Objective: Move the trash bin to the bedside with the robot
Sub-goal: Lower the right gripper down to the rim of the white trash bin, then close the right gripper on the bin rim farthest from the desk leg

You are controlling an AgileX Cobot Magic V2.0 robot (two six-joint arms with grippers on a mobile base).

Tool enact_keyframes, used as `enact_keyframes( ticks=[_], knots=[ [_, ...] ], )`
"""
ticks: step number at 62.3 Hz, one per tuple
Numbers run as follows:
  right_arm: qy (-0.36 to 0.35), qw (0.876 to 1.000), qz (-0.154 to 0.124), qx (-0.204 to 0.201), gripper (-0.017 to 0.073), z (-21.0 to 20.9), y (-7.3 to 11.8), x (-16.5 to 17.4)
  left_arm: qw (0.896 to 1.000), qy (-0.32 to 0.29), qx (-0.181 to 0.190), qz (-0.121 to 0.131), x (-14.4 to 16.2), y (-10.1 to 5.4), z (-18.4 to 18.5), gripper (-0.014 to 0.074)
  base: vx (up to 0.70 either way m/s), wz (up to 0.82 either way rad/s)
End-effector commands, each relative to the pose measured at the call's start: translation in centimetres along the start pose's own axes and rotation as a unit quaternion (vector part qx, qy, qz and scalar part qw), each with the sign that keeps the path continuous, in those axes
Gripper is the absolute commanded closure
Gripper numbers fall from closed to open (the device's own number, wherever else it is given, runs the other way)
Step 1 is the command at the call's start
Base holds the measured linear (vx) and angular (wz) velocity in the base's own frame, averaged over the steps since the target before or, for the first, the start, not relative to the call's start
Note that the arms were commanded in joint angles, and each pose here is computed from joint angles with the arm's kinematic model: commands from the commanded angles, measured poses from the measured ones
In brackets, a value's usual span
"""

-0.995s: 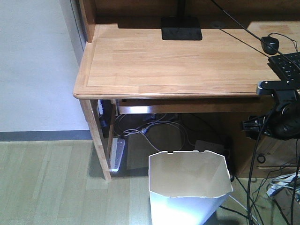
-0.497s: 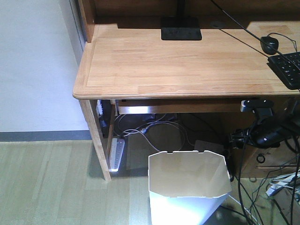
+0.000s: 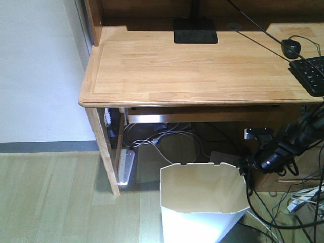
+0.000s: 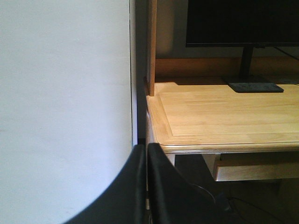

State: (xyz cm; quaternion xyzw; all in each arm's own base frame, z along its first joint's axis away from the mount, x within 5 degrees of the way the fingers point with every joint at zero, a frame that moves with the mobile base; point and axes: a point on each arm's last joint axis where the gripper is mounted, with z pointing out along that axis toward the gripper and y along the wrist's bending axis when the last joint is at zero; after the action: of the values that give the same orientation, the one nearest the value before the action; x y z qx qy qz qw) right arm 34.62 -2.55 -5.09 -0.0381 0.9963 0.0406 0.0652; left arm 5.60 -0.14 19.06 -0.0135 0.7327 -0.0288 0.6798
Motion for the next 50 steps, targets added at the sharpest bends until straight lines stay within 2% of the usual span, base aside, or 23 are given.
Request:
enact_keyframes(
  ticks=[1, 24, 35, 50],
  knots=[
    [-0.026, 1.0, -0.006, 0.006, 0.0011, 0.0, -0.5, -1.7, 1.0, -0.03, 0.004, -0.006, 0.2, 0.0, 0.1, 0.0599, 0.0, 0.0],
    [0.014, 1.0, 0.0, -0.003, 0.0011, 6.6, -1.0, -0.9, 1.0, -0.03, 0.004, -0.006, 0.2, 0.0, 0.1, 0.0599, 0.0, 0.0],
    [0.013, 1.0, 0.013, -0.005, 0.0011, 8.3, -1.2, -1.2, 1.0, -0.03, 0.004, -0.006, 0.2, 0.0, 0.1, 0.0599, 0.0, 0.0],
    [0.006, 1.0, 0.011, -0.009, 0.0011, 10.1, -1.5, -2.2, 1.0, -0.03, 0.004, -0.006, 0.2, 0.0, 0.1, 0.0599, 0.0, 0.0]
  ],
)
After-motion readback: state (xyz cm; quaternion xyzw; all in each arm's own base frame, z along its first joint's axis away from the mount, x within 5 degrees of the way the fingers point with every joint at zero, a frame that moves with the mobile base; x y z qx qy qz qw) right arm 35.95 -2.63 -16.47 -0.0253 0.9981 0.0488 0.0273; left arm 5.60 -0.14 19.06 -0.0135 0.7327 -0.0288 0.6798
